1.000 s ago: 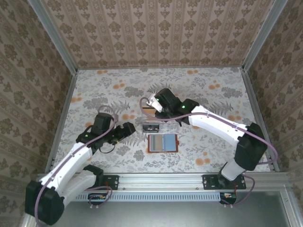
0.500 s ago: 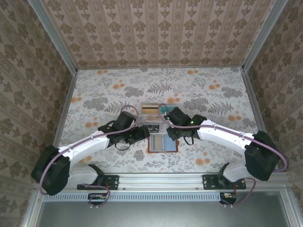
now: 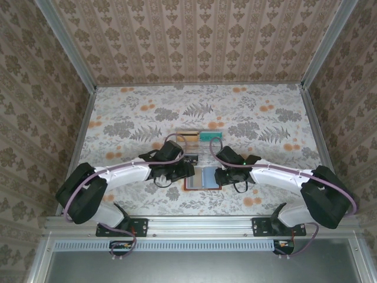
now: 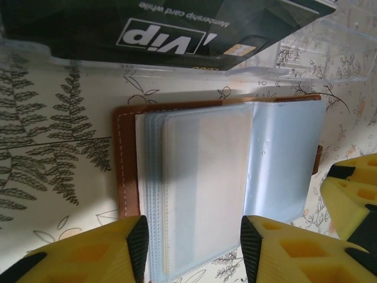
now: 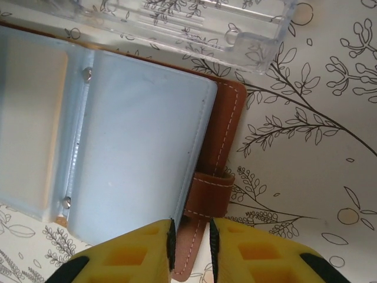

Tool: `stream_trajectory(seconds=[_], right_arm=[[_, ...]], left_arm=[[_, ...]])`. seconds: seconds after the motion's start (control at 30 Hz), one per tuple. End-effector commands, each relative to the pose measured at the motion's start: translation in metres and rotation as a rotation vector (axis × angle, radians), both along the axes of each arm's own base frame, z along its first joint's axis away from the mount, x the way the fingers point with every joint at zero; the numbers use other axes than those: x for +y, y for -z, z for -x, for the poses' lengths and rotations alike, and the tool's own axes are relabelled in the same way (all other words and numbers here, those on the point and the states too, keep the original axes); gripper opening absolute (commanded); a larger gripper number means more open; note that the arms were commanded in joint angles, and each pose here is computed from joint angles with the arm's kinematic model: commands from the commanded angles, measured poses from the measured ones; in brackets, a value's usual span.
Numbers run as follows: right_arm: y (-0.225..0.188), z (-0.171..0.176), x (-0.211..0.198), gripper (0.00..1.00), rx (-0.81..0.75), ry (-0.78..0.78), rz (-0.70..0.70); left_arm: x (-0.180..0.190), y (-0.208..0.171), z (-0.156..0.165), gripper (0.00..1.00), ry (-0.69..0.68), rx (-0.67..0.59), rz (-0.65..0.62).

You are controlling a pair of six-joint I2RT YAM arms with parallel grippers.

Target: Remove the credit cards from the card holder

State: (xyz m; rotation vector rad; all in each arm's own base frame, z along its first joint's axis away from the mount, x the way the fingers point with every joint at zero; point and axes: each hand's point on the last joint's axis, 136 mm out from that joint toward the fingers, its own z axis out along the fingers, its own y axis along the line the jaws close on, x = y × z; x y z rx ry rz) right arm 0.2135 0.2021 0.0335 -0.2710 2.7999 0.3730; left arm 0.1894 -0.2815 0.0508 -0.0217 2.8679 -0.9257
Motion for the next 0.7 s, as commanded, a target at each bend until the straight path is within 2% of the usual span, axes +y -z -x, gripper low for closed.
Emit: stream_trajectory(seconds=[0.0, 0.67], right_arm=[[0.011, 0.000, 0.003, 0.26, 0.027, 0.019, -0.012], [0.023, 0.006, 0.001, 0.26, 0.063, 0.016, 0.001]], left_arm=[[-0.014, -0.009, -0.005, 0.46, 0.039, -0.035, 0.029], [-0.020, 0.014, 0.003, 0.42, 0.072, 0.021, 0.002]])
